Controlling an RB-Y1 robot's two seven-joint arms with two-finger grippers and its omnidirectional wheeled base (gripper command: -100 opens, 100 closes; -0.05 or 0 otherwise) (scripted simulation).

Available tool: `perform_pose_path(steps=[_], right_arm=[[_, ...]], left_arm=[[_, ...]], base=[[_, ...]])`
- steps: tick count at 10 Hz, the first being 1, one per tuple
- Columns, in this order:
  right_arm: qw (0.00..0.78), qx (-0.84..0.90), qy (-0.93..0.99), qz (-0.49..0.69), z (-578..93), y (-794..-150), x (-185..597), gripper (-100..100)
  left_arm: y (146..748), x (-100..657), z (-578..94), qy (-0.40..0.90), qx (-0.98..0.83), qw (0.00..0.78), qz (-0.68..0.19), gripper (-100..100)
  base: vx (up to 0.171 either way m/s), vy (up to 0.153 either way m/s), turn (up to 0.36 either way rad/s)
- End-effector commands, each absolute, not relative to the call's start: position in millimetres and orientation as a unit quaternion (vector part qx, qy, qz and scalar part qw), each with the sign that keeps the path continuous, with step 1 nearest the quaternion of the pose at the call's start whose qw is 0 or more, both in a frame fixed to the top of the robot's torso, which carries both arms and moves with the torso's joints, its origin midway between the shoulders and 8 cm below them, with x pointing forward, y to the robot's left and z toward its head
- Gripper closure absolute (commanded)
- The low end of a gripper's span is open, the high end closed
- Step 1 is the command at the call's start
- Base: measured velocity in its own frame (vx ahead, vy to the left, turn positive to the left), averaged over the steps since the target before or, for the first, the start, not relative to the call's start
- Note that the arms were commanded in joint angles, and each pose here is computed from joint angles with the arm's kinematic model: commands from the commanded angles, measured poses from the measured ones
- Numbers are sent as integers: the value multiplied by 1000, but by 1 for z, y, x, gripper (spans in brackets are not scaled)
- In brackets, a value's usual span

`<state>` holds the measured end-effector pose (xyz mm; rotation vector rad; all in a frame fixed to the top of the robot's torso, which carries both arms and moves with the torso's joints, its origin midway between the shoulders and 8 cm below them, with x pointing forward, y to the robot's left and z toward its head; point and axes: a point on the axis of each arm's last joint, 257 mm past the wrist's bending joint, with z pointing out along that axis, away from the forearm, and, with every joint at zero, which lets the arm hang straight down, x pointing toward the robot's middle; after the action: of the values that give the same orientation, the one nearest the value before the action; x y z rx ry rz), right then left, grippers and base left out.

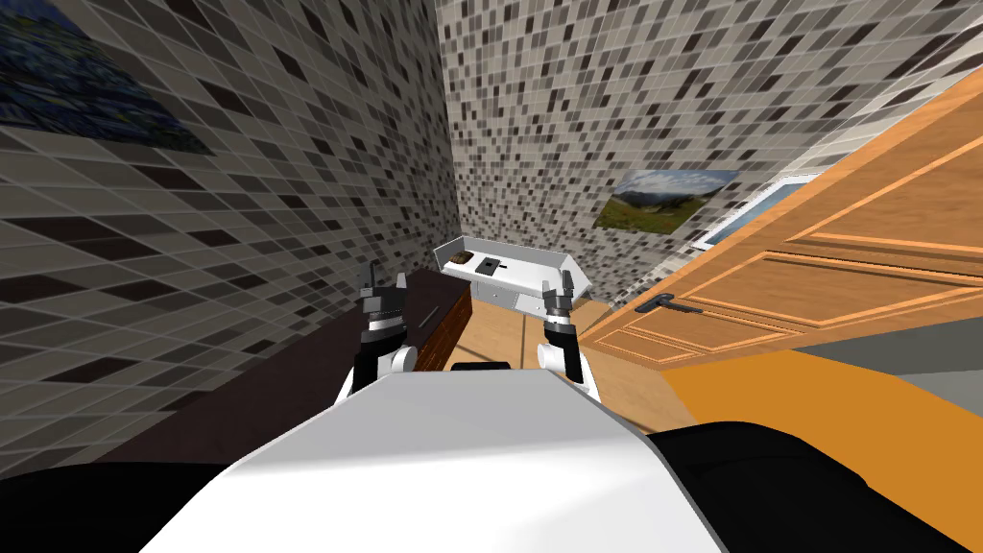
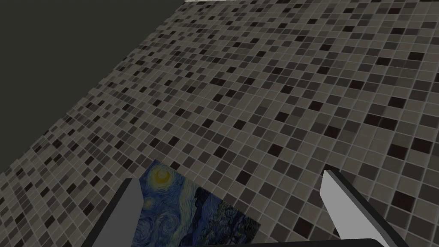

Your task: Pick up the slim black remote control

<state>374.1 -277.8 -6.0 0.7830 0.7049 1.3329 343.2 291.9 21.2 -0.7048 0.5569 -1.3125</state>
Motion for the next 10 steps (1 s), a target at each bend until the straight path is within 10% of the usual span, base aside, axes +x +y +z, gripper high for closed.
perform_pose_path(steps=[1, 10], right_arm=[[660, 346, 312, 589, -6, -278, 374, 0], [660, 346, 312, 589, -6, -278, 374, 0]], left_arm=[[290, 347, 18, 268, -310, 696, -589, -100], [324, 398, -46, 359, -382, 639, -564, -100]], base=[[10, -8, 18], [66, -38, 64]])
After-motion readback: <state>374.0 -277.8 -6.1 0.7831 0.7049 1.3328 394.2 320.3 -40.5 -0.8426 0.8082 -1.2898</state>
